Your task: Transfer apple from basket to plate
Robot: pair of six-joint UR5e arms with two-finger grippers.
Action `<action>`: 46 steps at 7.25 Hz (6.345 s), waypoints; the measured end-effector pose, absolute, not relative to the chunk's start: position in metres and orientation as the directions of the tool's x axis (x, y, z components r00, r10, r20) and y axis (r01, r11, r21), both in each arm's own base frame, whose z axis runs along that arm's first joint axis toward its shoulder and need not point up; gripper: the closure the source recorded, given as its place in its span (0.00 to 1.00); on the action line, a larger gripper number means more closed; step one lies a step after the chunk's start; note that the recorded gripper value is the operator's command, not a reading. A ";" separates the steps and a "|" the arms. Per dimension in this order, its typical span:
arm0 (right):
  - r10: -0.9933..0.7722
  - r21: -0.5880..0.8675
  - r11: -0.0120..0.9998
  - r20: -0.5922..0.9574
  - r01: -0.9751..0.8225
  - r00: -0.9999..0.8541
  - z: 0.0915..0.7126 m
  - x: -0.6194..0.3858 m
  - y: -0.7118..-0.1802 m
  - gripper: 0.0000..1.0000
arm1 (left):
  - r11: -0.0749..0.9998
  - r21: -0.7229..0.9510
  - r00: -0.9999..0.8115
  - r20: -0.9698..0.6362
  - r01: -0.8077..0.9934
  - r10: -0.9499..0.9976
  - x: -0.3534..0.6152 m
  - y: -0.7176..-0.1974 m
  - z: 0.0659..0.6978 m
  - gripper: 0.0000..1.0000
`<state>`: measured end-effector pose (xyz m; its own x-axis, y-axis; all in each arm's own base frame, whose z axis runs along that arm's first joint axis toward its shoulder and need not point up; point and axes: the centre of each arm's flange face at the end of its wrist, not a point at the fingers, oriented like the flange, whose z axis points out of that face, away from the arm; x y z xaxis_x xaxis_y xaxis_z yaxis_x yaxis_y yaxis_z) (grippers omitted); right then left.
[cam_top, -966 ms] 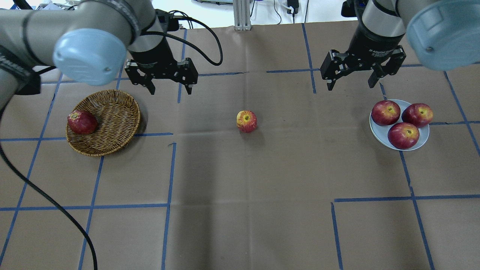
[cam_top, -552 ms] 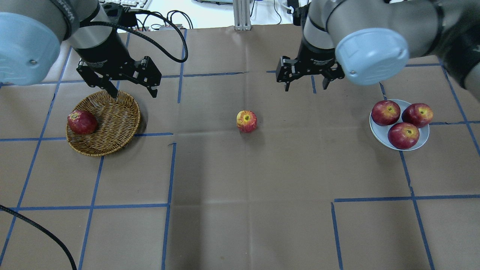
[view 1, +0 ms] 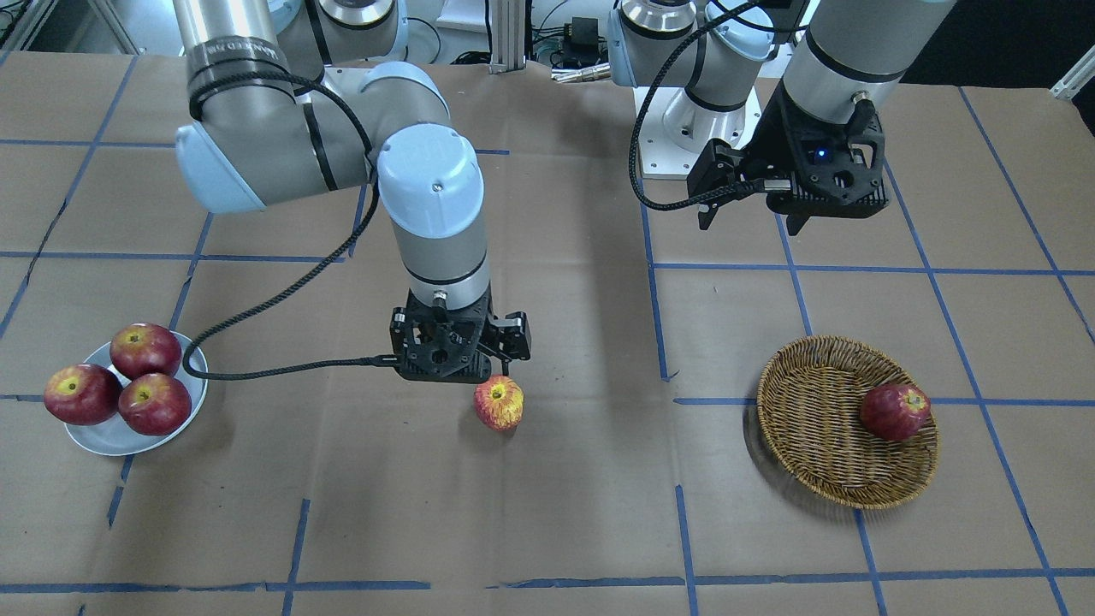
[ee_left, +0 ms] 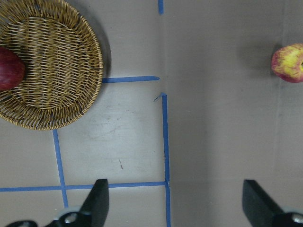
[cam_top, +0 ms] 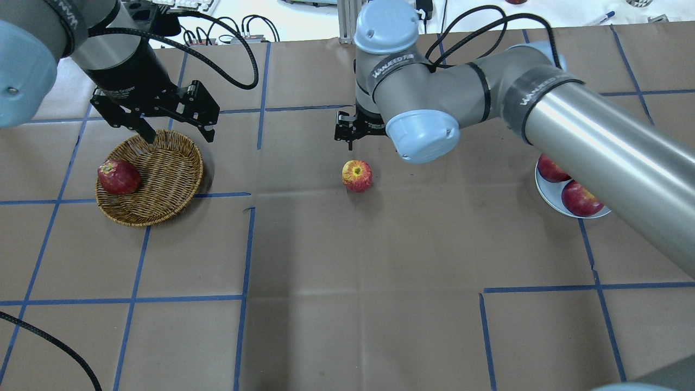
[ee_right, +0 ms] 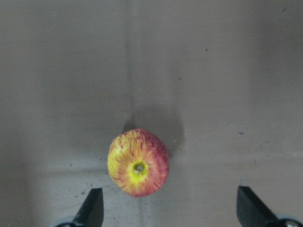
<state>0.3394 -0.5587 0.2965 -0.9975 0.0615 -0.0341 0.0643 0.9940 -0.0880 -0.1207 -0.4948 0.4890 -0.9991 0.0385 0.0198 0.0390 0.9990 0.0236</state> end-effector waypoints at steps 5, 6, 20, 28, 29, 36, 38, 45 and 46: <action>0.037 -0.089 0.995 0.001 0.037 -0.999 0.195 0.372 -0.569 0.05 | 0.999 0.026 -0.999 0.020 0.037 0.037 -0.120 -0.483 0.493 0.01; 0.035 -0.073 0.997 0.007 0.035 -0.999 0.183 0.372 -0.569 0.22 | 0.999 0.026 -0.999 0.020 0.037 0.036 -0.120 -0.483 0.492 0.01; -0.156 -0.037 0.987 0.046 -0.158 -0.987 0.324 -0.002 -0.629 0.40 | 0.996 0.081 -0.999 -0.002 0.037 0.037 -0.117 -0.477 0.460 0.01; -0.186 0.099 0.977 -0.038 -0.189 -0.982 0.249 -0.122 -0.571 0.03 | 0.997 0.070 -0.999 -0.011 0.033 0.034 -0.116 -0.478 0.458 0.01; -0.186 0.099 0.977 -0.037 -0.189 -0.982 0.249 -0.122 -0.571 0.00 | 0.997 0.068 -0.999 -0.011 0.033 0.033 -0.117 -0.478 0.458 0.01; -0.230 -0.030 0.972 0.055 -0.232 -0.972 0.350 -0.077 -0.624 0.00 | 0.997 0.065 -0.999 -0.012 0.031 0.032 -0.117 -0.478 0.459 0.01; -0.155 -0.008 0.988 0.036 -0.155 -0.987 0.413 -0.009 -0.614 0.00 | 0.997 0.065 -0.999 -0.012 0.031 0.032 -0.117 -0.478 0.459 0.01; -0.039 0.025 0.999 0.027 -0.038 -0.999 0.461 0.122 -0.518 0.00 | 0.998 0.058 -0.999 -0.013 0.035 0.036 -0.117 -0.476 0.462 0.01; -0.016 0.024 1.000 0.026 -0.015 -1.000 0.462 0.123 -0.518 0.00 | 0.998 0.058 -0.999 -0.013 0.035 0.036 -0.117 -0.476 0.462 0.01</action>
